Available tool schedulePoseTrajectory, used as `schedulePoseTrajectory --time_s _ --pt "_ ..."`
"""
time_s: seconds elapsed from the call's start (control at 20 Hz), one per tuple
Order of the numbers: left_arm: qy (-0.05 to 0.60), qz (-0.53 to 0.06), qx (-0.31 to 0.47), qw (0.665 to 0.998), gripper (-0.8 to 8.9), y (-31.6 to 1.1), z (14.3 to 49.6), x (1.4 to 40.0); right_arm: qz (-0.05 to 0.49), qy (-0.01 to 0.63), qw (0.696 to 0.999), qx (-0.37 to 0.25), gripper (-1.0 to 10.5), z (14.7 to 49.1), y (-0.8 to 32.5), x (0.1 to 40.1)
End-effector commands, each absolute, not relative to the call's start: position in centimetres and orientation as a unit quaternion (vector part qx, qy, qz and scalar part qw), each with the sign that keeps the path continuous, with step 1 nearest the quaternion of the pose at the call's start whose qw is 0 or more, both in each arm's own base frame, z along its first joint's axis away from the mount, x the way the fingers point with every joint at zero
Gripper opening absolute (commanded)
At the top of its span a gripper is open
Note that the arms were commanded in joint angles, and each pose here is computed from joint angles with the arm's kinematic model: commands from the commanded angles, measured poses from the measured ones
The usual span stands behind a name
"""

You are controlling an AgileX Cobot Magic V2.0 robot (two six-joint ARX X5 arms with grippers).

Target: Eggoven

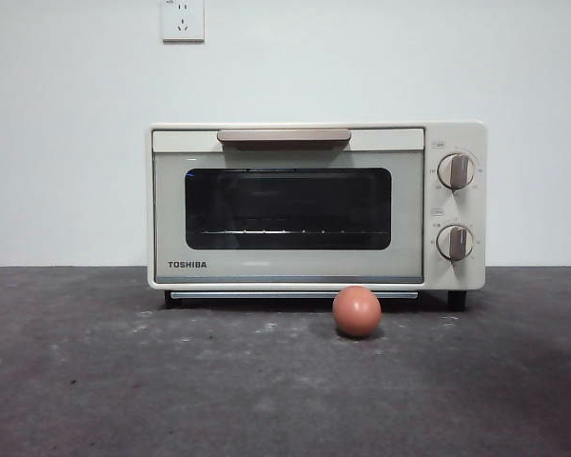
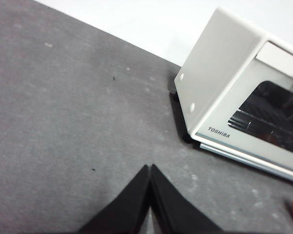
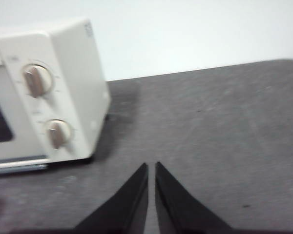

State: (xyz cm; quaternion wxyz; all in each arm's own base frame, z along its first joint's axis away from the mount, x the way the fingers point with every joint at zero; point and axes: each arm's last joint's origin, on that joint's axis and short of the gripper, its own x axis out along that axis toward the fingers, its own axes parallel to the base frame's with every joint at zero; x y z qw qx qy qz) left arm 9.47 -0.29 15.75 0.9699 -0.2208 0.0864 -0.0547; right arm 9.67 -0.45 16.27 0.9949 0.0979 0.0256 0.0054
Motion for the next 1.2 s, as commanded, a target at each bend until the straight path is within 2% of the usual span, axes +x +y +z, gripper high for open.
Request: schedulePoseTrajectory --time_s 0.05,0.25,0.5,0.85,1.05,1.2 --pt "0.088 -0.067 -0.253 0.961 0.07 -0.4 16.3 9.3 0.018 0.017 0.987 0.161 0.1 17.2 -0.4 9.5" --pt "0.074 -0.092 -0.253 0.96 0.07 -0.5 18.6 8.8 0.019 0.019 0.983 0.18 0.1 19.5 -0.3 8.7" --pt "0.088 -0.108 -0.241 0.961 0.07 -0.6 21.5 8.3 0.034 0.039 0.982 0.181 0.1 23.2 -0.1 7.9" --pt "0.16 -0.188 -0.193 0.95 0.07 -1.1 25.4 8.5 0.125 0.141 0.971 0.146 0.1 28.5 0.4 8.0" --pt "0.207 -0.234 -0.155 0.937 0.07 -1.3 27.7 8.8 0.211 0.204 0.948 0.12 0.1 31.0 0.9 8.3" --pt "0.238 -0.268 -0.142 0.922 0.07 -1.5 29.0 8.9 0.256 0.246 0.928 0.11 0.1 32.4 1.3 8.6"
